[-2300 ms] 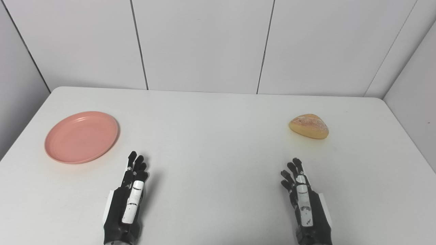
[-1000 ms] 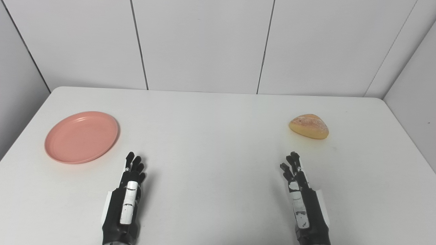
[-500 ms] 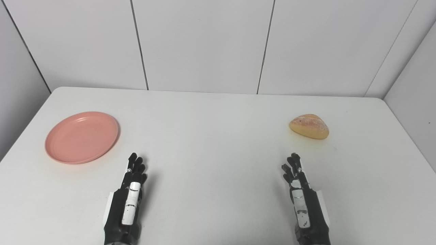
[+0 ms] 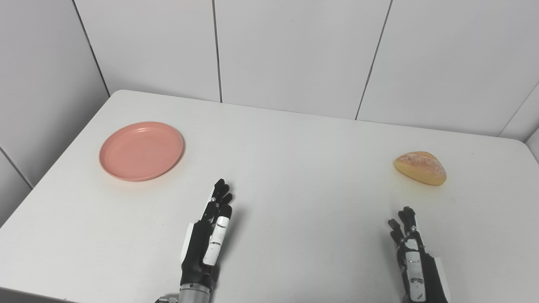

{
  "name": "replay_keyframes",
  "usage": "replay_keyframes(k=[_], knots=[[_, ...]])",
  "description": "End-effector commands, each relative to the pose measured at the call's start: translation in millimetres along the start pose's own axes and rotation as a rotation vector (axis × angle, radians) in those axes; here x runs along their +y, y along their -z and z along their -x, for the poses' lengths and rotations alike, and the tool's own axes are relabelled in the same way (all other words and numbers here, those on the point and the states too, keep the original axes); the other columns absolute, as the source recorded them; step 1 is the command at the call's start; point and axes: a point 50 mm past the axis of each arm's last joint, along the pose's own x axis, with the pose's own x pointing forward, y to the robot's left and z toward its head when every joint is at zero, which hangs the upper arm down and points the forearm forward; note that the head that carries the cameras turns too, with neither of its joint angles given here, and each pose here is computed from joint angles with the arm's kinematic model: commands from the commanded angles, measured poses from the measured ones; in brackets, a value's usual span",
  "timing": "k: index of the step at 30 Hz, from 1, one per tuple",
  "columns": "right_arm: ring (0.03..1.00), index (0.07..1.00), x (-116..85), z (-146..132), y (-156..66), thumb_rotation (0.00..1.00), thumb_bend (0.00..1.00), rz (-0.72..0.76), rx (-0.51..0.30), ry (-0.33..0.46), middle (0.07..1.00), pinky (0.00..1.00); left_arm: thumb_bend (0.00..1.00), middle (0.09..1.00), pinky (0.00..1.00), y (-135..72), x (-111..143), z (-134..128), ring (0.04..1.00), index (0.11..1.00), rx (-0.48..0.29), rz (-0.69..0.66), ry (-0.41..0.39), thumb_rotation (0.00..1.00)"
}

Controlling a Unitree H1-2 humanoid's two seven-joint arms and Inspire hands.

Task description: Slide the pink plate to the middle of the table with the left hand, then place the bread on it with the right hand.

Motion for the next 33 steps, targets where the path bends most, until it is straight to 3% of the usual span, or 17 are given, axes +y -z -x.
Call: replay_keyframes(k=[1,26,33], knots=[[0.943,0.991,-9.9,-2.8,-1.0,1.00,0.80,0.010,-0.046,0.005,0.996,0.99,0.63,0.981,1.00,-1.1,-9.0,-2.6,0.964,0.959,-0.026,0.010,0.003,0.87],[0.939,0.979,-17.0,-0.5,11.8,1.00,0.80,0.028,-0.040,-0.002,0.989,0.97,0.55,0.978,1.00,12.1,-18.5,1.0,0.969,0.980,-0.033,0.015,0.011,0.91],[0.927,0.973,-18.7,-1.9,14.9,1.00,0.82,0.035,-0.038,-0.009,0.983,0.96,0.59,0.981,1.00,15.1,-19.6,-0.5,0.972,0.979,-0.032,0.015,0.011,0.91]])
